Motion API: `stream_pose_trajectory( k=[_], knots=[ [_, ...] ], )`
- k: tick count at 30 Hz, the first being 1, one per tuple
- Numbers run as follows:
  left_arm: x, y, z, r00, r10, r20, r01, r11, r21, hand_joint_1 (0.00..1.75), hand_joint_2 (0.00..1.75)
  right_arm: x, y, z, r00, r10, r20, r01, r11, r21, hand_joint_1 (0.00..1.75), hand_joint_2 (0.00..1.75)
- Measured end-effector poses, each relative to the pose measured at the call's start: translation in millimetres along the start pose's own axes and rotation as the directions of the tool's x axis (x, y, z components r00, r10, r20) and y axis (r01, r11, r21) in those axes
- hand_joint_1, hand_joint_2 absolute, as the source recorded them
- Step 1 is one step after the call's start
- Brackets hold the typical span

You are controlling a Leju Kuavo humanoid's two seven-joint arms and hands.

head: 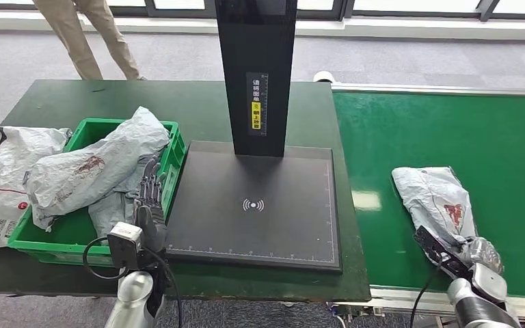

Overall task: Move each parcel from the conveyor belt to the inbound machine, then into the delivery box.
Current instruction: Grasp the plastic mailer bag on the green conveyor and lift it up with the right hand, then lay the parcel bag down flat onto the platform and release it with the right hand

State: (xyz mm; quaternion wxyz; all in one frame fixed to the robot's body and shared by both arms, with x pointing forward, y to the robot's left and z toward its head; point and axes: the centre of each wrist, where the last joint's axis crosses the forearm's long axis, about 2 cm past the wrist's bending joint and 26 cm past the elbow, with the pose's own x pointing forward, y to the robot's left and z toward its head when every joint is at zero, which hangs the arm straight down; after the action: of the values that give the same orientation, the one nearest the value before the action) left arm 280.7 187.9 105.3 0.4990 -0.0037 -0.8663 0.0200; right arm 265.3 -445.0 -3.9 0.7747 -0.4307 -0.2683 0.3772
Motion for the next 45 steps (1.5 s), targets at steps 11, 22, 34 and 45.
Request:
stream_pose_trajectory(
  k=[11, 22, 34, 45],
  knots=[
    [4, 3, 9, 1.000, -0.018, 0.004, 0.018, 0.999, 0.029, 0.00, 0.00, 29, -17, -2, 0.966, -0.113, 0.231, 0.184, 0.931, -0.315, 1.75, 1.75],
    [11, 2, 13, 0.999, 0.013, 0.048, -0.014, 1.000, 0.013, 0.00, 0.00, 78, -16, 54, 0.757, -0.113, 0.643, 0.537, 0.667, -0.516, 1.75, 1.75],
    [9, -6, -1, 0.997, 0.054, 0.058, -0.052, 0.998, -0.042, 0.00, 0.00, 180, -1, 171, 0.438, -0.013, 0.899, 0.645, 0.701, -0.304, 1.75, 1.75],
    [2, -11, -9, 0.996, 0.075, 0.048, -0.072, 0.996, -0.056, 0.00, 0.00, 203, 12, 193, 0.351, -0.080, 0.933, 0.625, 0.762, -0.169, 1.75, 1.75]
  ],
)
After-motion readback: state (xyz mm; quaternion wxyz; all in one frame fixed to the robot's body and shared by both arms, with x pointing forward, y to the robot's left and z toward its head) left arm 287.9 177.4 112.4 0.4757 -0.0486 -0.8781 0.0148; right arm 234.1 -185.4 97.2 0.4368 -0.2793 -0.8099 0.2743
